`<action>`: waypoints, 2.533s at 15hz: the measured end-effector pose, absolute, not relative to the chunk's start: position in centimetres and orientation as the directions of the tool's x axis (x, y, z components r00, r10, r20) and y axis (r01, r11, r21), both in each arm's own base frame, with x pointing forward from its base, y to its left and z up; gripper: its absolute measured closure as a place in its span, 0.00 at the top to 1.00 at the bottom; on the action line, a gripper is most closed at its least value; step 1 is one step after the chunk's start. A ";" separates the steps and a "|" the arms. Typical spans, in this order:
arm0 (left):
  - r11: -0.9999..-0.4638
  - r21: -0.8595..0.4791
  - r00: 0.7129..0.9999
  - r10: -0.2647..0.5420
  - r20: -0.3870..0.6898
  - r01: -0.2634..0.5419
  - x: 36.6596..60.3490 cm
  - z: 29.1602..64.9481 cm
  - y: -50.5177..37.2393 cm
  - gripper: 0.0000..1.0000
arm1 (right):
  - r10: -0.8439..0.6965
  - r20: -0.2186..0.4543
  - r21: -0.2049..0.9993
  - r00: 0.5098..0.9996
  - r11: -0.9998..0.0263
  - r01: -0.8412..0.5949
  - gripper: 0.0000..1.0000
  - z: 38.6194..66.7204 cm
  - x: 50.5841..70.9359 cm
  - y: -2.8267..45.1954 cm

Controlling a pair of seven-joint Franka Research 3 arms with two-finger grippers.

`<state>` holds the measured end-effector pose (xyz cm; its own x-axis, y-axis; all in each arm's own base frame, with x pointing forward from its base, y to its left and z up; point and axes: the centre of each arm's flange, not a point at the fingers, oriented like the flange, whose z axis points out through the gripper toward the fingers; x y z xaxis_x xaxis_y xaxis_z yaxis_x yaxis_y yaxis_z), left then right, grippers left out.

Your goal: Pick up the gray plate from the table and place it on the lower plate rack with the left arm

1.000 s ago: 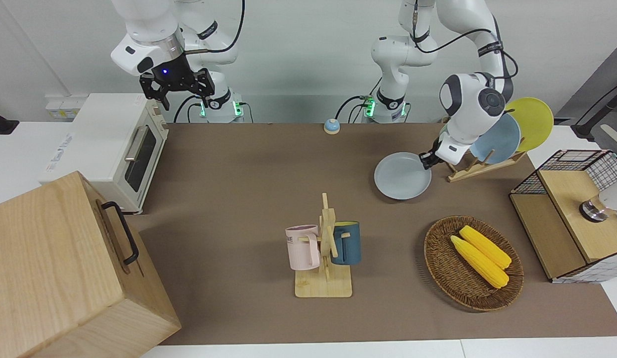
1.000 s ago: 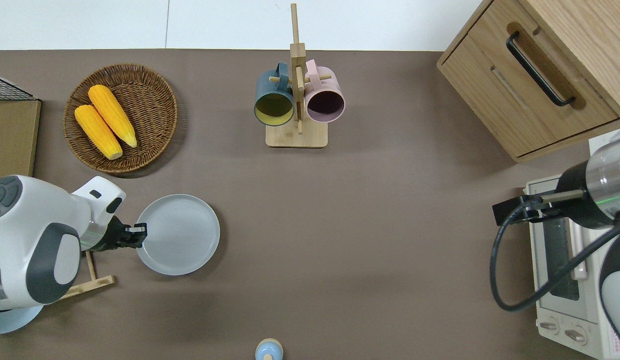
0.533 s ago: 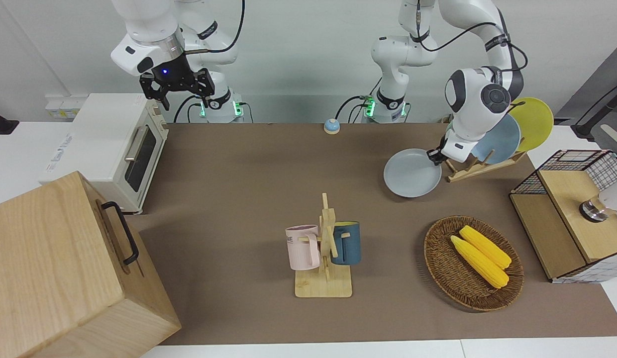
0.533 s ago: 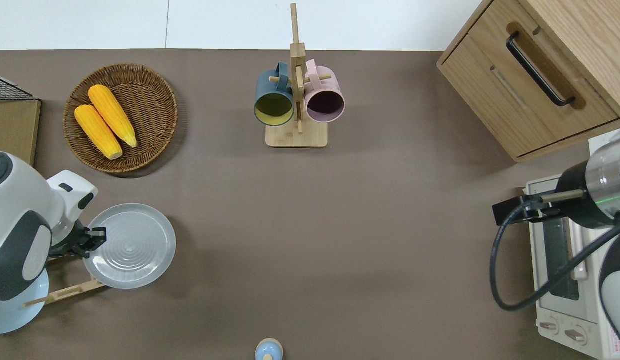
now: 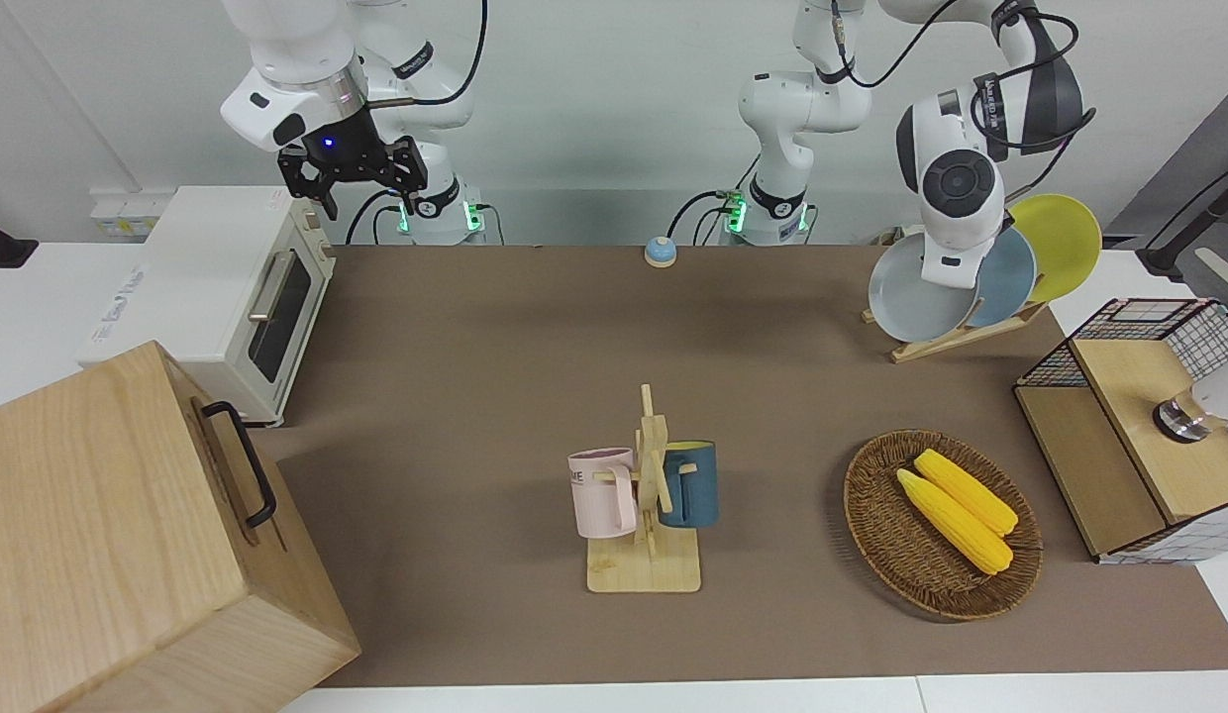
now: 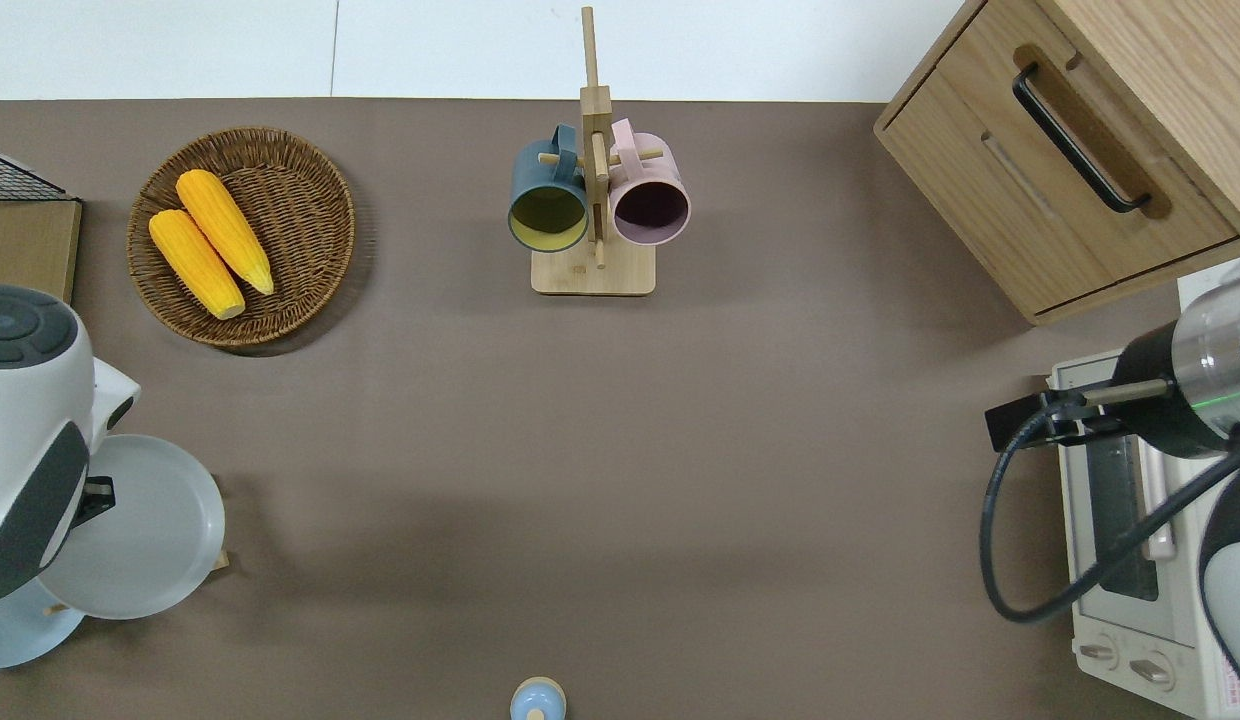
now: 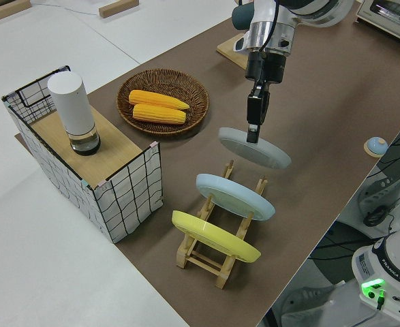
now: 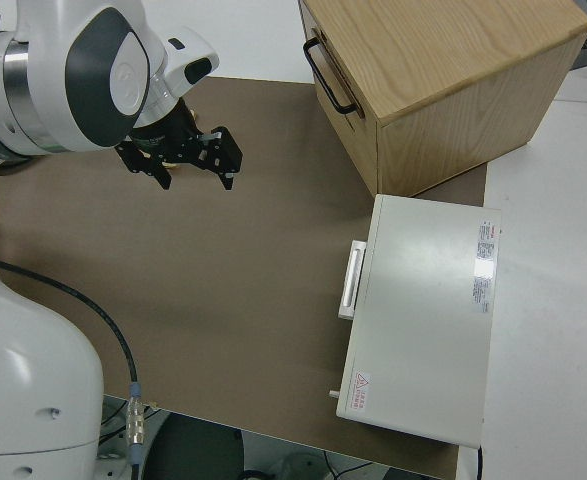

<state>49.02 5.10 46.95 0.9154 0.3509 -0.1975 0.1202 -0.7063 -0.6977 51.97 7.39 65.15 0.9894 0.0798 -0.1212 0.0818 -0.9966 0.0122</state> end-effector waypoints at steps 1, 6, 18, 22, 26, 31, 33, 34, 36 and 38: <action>-0.679 -0.724 0.914 0.359 -0.186 0.119 49.0 47.0 5.0 0.03 | 0.080 -0.121 0.012 0.989 -0.997 0.082 0.99 65.2 52.0 7.4; -0.582 -0.798 0.901 0.414 -0.127 0.155 49.1 46.5 5.0 0.03 | 0.080 -0.121 0.012 0.989 -0.997 0.082 0.99 65.2 52.0 7.4; -0.482 -0.853 0.881 0.470 -0.059 0.200 49.6 41.5 1.2 0.03 | 0.080 -0.121 0.012 0.989 -0.997 0.082 0.99 65.2 52.0 7.4; -0.472 -0.856 0.876 0.479 -0.047 0.212 49.6 41.3 1.2 0.03 | 0.080 -0.121 0.012 0.989 -0.997 0.082 0.99 65.2 52.0 7.4; -0.470 -0.856 0.876 0.481 -0.046 0.213 49.6 41.2 1.2 0.03 | 0.080 -0.121 0.012 0.989 -0.997 0.082 0.99 65.2 52.0 7.4; -0.467 -0.859 0.875 0.482 -0.046 0.212 49.6 41.1 1.2 0.07 | 0.080 -0.121 0.012 0.989 -0.997 0.082 0.99 65.2 52.0 7.4; -0.466 -0.859 0.875 0.482 -0.047 0.210 49.7 41.0 1.2 0.31 | 0.080 -0.121 0.012 0.989 -0.997 0.082 0.99 65.2 52.0 7.4; -0.467 -0.860 0.876 0.480 -0.048 0.209 49.7 41.0 1.1 0.47 | 0.080 -0.121 0.012 0.989 -0.997 0.082 0.99 65.2 52.0 7.4; -0.467 -0.859 0.876 0.480 -0.049 0.208 49.7 40.9 1.0 0.68 | 0.080 -0.121 0.012 0.989 -0.997 0.082 0.99 65.2 52.0 7.4; -0.467 -0.859 0.876 0.479 -0.049 0.208 49.7 41.0 1.0 0.86 | 0.080 -0.121 0.012 0.989 -0.997 0.082 0.99 65.2 52.0 7.4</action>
